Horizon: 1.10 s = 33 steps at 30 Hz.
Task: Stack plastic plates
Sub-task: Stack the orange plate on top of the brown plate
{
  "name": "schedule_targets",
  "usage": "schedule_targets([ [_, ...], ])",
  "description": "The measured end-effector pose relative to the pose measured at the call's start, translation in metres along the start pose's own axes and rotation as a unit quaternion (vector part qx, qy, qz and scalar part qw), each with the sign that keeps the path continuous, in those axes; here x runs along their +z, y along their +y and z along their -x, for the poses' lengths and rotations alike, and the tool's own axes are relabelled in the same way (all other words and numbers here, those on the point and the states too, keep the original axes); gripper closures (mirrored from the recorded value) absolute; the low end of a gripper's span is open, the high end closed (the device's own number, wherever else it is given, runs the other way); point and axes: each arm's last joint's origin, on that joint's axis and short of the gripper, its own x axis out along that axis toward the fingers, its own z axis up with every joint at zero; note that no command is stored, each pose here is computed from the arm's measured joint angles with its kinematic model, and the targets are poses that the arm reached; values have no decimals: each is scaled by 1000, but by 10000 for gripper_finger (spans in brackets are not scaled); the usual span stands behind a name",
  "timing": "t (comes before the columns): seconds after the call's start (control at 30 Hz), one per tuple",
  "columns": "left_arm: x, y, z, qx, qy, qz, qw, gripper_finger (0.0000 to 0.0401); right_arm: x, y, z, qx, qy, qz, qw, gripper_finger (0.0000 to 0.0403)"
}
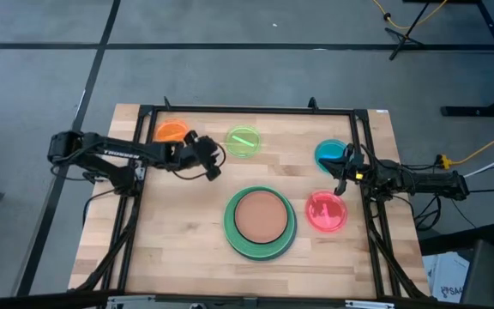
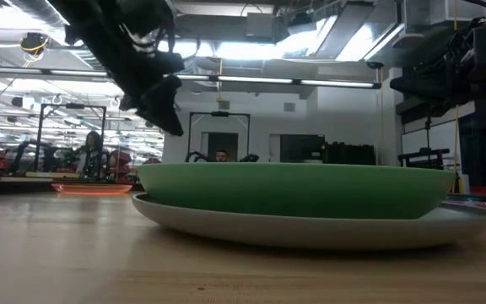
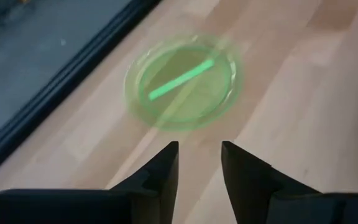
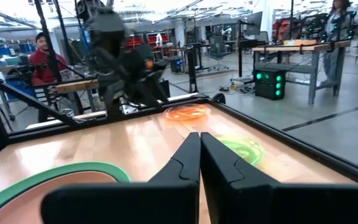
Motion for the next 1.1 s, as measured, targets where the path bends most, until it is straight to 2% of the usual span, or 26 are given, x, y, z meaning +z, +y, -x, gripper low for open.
schedule_targets([
  [0.17, 5, 29, -9, -5, 68, 22, 997, 244, 0, 1, 0, 14, 3, 0, 1000, 397],
  [0.3, 6, 50, -8, 14, 134, 0, 991, 220, 0, 1, 0, 14, 3, -2, 1000, 398],
  [0.4, 2, 63, -8, 43, 172, -13, 984, 216, 0, 1, 0, 14, 3, -11, 1000, 398],
  [0.67, -11, 92, -14, 76, 228, 23, 970, 216, -1, 1, 0, 11, 6, -13, 1000, 398],
  [0.8, -27, 98, -27, 55, 273, 43, 960, 218, -1, 1, 0, 9, 5, -13, 1000, 398],
  [0.97, -40, 105, -43, 91, 304, 32, 948, 220, -1, 1, 0, 8, 5, -13, 1000, 398],
  [1.1, -45, 107, -55, 95, 319, 33, 942, 221, -1, 1, 0, 8, 5, -13, 1000, 398],
])
